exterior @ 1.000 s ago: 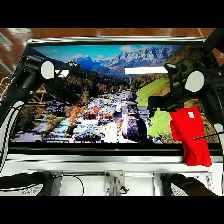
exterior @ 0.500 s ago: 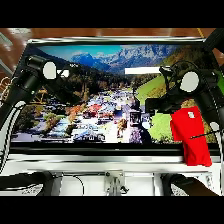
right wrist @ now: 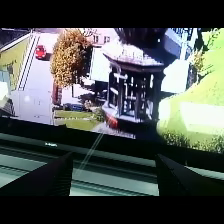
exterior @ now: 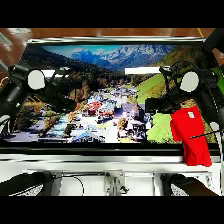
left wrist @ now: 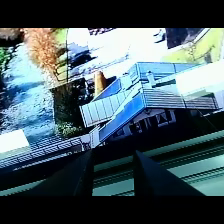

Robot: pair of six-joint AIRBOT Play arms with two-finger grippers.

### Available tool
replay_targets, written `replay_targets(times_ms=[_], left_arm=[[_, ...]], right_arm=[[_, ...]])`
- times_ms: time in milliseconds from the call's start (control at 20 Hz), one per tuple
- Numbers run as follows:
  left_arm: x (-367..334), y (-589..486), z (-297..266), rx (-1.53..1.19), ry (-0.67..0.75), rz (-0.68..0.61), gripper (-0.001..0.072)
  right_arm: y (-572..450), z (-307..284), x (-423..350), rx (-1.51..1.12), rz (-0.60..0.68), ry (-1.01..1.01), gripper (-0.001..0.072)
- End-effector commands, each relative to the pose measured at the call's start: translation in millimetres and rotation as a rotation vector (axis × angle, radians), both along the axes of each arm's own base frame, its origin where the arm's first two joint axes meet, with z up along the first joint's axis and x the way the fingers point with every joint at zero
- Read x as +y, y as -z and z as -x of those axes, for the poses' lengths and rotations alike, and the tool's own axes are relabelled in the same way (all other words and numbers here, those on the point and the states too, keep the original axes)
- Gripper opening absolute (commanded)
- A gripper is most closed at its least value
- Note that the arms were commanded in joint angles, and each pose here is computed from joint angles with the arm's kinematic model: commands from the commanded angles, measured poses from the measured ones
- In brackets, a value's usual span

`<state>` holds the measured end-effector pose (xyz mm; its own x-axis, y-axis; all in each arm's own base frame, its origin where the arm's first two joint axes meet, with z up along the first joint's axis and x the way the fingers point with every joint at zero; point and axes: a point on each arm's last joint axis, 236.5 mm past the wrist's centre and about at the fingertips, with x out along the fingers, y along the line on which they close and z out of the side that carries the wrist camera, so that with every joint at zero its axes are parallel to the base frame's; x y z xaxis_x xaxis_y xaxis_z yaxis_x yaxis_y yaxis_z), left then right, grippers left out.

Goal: Fold the shirts.

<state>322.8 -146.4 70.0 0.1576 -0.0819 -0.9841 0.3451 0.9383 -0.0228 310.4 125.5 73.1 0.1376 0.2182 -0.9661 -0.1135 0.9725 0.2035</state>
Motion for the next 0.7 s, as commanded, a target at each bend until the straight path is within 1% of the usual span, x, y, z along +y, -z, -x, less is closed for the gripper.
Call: replay_targets(times_ms=[0,650], left_arm=[[18.6,10.2,3.2,-0.02,-0.033,-0.058,0.0327],[17.5,18.2,2.3,0.002,-0.032,-0.065,0.0328]], right_arm=[[0.0,0.0,0.4,0.001,0.0,-0.001,0.0614],[0.0,0.0,0.4,0.001,0.0,-0.001,0.0614]])
